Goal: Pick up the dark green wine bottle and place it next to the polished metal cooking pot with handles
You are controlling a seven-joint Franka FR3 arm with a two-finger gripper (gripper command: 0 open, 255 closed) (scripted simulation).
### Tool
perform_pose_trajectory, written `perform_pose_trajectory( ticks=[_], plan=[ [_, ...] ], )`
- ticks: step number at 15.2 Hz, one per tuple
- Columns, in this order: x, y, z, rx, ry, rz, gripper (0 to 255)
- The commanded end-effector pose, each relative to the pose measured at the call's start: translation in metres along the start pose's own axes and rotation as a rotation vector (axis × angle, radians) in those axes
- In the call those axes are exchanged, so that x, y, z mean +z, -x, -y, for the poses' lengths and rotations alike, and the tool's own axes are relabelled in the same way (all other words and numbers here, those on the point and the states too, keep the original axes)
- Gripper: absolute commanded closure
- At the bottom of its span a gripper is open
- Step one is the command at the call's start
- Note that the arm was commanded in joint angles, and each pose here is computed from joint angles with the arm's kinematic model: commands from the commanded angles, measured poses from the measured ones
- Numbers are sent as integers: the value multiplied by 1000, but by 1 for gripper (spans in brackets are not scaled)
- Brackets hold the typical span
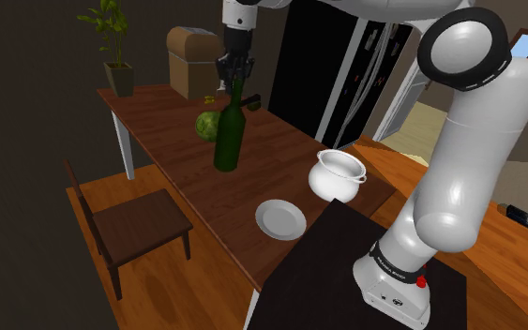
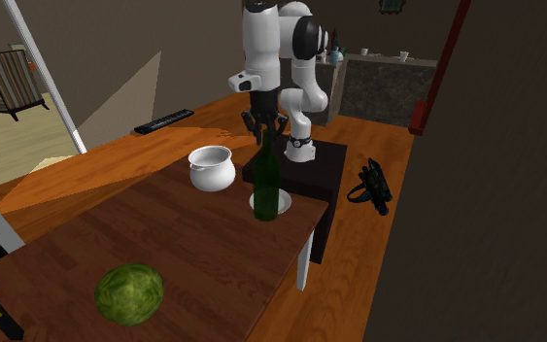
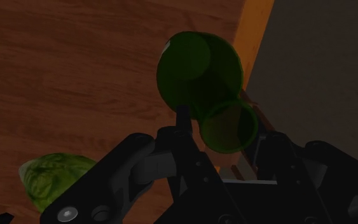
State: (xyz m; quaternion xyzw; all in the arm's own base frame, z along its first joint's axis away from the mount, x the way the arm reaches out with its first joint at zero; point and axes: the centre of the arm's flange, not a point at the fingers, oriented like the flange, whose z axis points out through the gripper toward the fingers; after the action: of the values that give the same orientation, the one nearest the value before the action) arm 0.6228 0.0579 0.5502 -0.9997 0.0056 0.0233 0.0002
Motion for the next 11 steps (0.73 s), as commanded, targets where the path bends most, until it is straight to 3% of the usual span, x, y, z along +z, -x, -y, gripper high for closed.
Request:
perform_pose_trajectory(
  ticks=[1, 11],
  plan=[
    [-11, 1, -1, 0, 0, 0, 255],
    [-59, 3, -1, 0, 0, 0, 255]
  ],
)
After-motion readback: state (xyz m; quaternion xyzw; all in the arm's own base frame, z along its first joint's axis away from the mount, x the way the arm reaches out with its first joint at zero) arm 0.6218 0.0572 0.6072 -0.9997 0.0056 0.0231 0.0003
